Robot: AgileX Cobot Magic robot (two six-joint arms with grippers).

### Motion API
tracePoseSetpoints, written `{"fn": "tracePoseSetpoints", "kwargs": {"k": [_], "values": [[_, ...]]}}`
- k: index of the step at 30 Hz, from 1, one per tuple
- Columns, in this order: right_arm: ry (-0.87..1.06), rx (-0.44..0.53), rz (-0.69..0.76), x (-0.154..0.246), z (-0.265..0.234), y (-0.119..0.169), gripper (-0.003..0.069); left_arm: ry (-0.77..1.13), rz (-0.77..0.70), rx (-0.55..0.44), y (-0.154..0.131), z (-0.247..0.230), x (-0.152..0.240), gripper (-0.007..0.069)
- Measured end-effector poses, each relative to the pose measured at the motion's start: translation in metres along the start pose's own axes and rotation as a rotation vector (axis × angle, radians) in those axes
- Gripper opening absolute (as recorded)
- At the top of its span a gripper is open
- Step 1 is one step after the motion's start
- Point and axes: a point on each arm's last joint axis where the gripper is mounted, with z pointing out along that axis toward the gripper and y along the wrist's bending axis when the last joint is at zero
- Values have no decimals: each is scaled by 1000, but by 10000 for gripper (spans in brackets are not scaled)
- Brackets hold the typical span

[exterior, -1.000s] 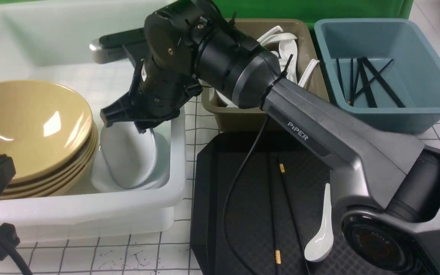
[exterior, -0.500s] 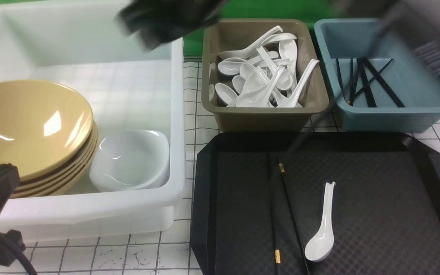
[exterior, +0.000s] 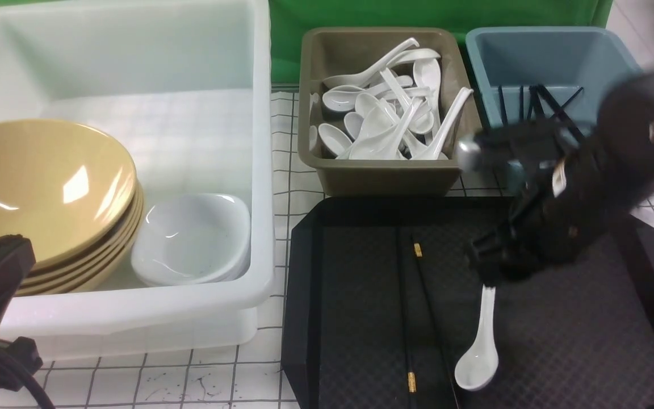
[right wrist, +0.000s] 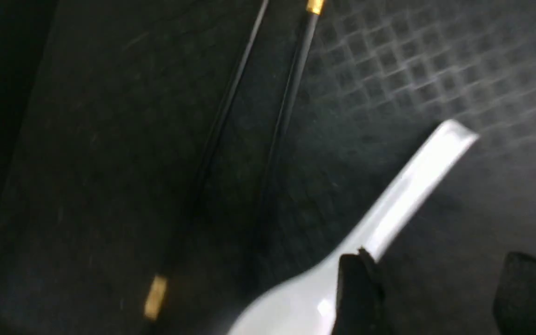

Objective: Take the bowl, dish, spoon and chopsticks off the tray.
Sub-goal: Use the right arm to grab the soup spoon in the middle, then use the right arm to put the soup spoon into the small storage box in the middle

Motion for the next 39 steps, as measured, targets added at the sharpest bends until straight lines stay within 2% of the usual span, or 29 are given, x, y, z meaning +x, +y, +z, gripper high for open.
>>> {"fn": "tracePoseSetpoints", "kwargs": {"k": [6,9,13,16,17,20,22,27,30,32,34,35,36,39], "values": [[45,-12,39,8,44,1,410,-12,4,2,0,0,-1,-12],[71,-5,24,9,60,0,358,-15,7,1,0,0,-1,-12],[101,-6,-55,11,64,-1,193,-19,7,2,0,0,-2,-12],[115,-10,-115,10,60,0,111,-24,7,4,0,0,-2,-12],[111,-16,-150,7,52,2,106,-26,7,4,0,0,-2,-12],[53,-28,-202,-6,31,6,106,-26,7,5,0,0,-2,-12],[-75,-41,-238,-26,9,12,106,-29,7,5,0,0,-3,-12],[-590,-36,-321,-91,-33,27,106,-35,7,7,-1,0,-3,-12],[-834,-12,-327,-138,-23,33,109,-35,7,7,-1,0,-3,-12],[-850,-1,-336,-151,-15,32,118,-35,7,7,-1,0,-3,-12],[-748,15,-352,-177,16,25,181,-34,7,7,-1,0,-3,-12],[-747,15,-351,-180,15,25,189,-34,7,7,-1,0,-3,-12],[-656,17,-346,-186,29,17,255,-29,7,5,0,0,-3,-12],[-487,1,-313,-191,23,5,358,-21,7,3,0,0,-2,-12]]}}
